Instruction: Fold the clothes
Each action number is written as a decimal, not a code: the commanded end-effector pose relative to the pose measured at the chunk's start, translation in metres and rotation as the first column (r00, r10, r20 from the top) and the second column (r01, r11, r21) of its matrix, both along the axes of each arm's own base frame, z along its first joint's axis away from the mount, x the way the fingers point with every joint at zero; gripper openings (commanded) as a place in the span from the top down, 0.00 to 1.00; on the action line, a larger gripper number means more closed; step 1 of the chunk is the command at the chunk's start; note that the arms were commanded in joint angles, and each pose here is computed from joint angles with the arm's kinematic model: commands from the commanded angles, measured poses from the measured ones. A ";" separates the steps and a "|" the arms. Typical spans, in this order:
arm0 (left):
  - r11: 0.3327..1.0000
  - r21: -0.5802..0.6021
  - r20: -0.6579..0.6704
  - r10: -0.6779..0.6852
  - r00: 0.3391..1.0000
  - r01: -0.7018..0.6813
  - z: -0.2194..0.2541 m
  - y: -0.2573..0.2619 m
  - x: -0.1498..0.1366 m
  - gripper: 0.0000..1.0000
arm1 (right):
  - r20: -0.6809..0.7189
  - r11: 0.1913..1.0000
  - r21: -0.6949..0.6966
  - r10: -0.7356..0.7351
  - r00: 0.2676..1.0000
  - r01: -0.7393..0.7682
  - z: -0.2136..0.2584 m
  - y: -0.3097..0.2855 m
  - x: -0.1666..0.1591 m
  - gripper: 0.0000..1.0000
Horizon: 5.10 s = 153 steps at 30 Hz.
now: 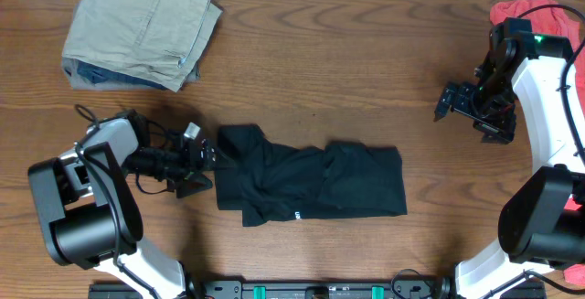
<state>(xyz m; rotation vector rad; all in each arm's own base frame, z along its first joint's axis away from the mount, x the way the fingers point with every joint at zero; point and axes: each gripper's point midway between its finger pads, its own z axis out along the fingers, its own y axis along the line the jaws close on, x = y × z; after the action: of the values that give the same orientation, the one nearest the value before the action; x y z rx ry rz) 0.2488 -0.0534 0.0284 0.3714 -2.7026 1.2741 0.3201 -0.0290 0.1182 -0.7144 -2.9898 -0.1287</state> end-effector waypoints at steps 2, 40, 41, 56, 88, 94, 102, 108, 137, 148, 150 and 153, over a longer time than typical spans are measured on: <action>0.997 -0.013 -0.014 -0.074 0.997 0.074 -0.008 -0.015 -0.013 0.02 | 0.029 1.000 -0.007 0.013 1.000 -0.013 0.007 -0.001 0.003 0.01; 0.990 0.123 -0.113 -0.055 0.992 0.069 -0.036 -0.024 -0.019 0.94 | 0.029 1.000 -0.007 0.013 0.999 -0.013 0.007 -0.001 0.004 0.01; 0.990 0.123 -0.114 -0.054 0.992 0.068 -0.036 -0.024 -0.019 0.94 | 0.029 1.000 -0.007 0.013 1.000 -0.013 0.007 -0.001 0.003 0.01; 0.880 0.472 -0.163 0.028 0.986 0.053 0.019 0.033 0.004 0.94 | 0.029 1.000 -0.007 0.013 1.000 -0.013 0.007 -0.001 0.003 0.01; 0.799 0.527 0.181 -0.438 0.881 0.289 0.147 -0.147 -0.026 0.94 | 0.029 1.000 -0.007 0.012 1.000 -0.012 0.007 -0.001 0.003 0.01; 0.752 0.534 0.110 -0.516 0.850 0.387 0.113 -0.187 -0.036 0.94 | 0.029 1.000 -0.007 0.013 1.000 -0.013 0.007 -0.001 0.003 0.01; 0.719 0.539 0.044 -0.545 0.838 0.439 0.064 -0.228 -0.039 0.94 | 0.029 1.000 -0.007 0.014 0.999 -0.013 0.007 0.000 0.004 0.01; 0.715 0.534 0.026 -0.547 0.837 0.451 0.046 -0.242 -0.040 0.94 | 0.029 1.000 -0.007 0.012 0.999 -0.012 0.007 -0.001 0.004 0.01; 0.736 0.463 0.057 -0.580 0.813 0.493 0.062 -0.251 -0.060 0.93 | 0.029 1.000 -0.007 0.013 0.999 -0.013 0.007 -0.001 0.004 0.01; 0.680 0.492 0.031 -0.637 0.770 0.543 0.025 -0.272 -0.071 0.68 | 0.029 1.000 -0.007 0.013 0.999 -0.013 0.007 -0.001 0.004 0.01; 0.669 0.494 0.019 -0.647 0.762 0.555 0.022 -0.273 -0.076 0.68 | 0.029 1.000 -0.007 0.013 0.999 -0.013 0.007 -0.001 0.004 0.01; 0.681 0.450 0.014 -0.652 0.758 0.578 0.029 -0.279 -0.083 0.68 | 0.029 1.000 -0.007 0.013 0.999 -0.013 0.007 -0.001 0.004 0.01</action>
<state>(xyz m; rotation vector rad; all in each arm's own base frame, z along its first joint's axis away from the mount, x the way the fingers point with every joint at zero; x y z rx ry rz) 0.1741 -0.3302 0.0543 -0.6225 -2.8688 0.5056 0.3203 -0.0291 0.1182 -0.7145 -2.9905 -0.1288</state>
